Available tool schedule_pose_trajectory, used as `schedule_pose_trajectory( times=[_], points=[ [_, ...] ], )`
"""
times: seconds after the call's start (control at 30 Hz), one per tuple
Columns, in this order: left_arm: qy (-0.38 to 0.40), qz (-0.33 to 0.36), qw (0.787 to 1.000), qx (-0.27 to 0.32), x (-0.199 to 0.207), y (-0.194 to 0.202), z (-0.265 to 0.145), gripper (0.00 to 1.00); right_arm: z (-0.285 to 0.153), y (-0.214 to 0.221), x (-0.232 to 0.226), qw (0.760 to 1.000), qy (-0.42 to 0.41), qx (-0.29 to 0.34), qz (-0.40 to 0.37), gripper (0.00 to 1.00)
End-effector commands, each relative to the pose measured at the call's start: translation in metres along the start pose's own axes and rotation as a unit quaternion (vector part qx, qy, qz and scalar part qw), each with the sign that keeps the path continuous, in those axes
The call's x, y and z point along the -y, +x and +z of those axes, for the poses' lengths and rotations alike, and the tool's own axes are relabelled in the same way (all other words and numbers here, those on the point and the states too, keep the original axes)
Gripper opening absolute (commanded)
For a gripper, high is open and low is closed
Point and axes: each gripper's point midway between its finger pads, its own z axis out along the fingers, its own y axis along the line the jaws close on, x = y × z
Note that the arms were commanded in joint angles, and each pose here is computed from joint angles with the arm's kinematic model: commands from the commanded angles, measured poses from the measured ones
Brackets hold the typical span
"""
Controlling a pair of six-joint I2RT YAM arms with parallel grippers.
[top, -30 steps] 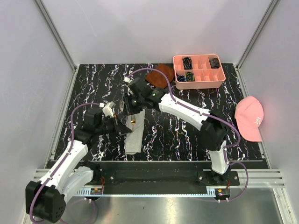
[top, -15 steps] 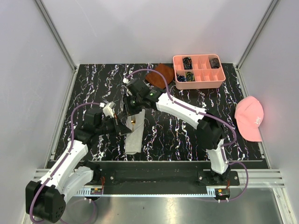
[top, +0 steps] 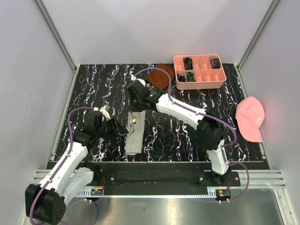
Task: Fold the napkin into a case and place the utensils inside
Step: Pass from the left arm to the right, then stuff the fork into the folded napkin.
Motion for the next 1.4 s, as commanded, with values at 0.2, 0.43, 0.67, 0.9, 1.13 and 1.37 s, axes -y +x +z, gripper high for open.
schedule_pose_trajectory(
  times=[0.2,0.43,0.67,0.9,1.13,1.37],
  points=[
    [0.02,-0.041,0.996,-0.071,-0.013,0.029,0.031,0.04,0.049,-0.024,0.053,0.988,0.134,0.072,0.033,0.0],
    [0.005,-0.046,0.993,-0.105,-0.022,0.047,0.039,0.0,0.061,-0.015,0.064,0.986,0.156,0.061,0.026,0.0],
    [-0.022,-0.061,0.989,-0.132,-0.036,0.062,0.047,0.0,0.063,0.008,0.069,0.987,0.155,0.028,0.043,0.0],
    [-0.029,-0.07,0.988,-0.132,-0.042,0.064,0.054,0.0,0.056,0.022,0.068,0.987,0.149,0.004,0.054,0.0],
    [-0.031,-0.069,0.989,-0.128,-0.045,0.066,0.055,0.0,0.047,0.039,0.062,0.987,0.149,-0.015,0.059,0.0],
    [-0.03,-0.068,0.989,-0.125,-0.046,0.065,0.057,0.0,0.041,0.053,0.053,0.987,0.141,-0.035,0.064,0.0]
  ],
)
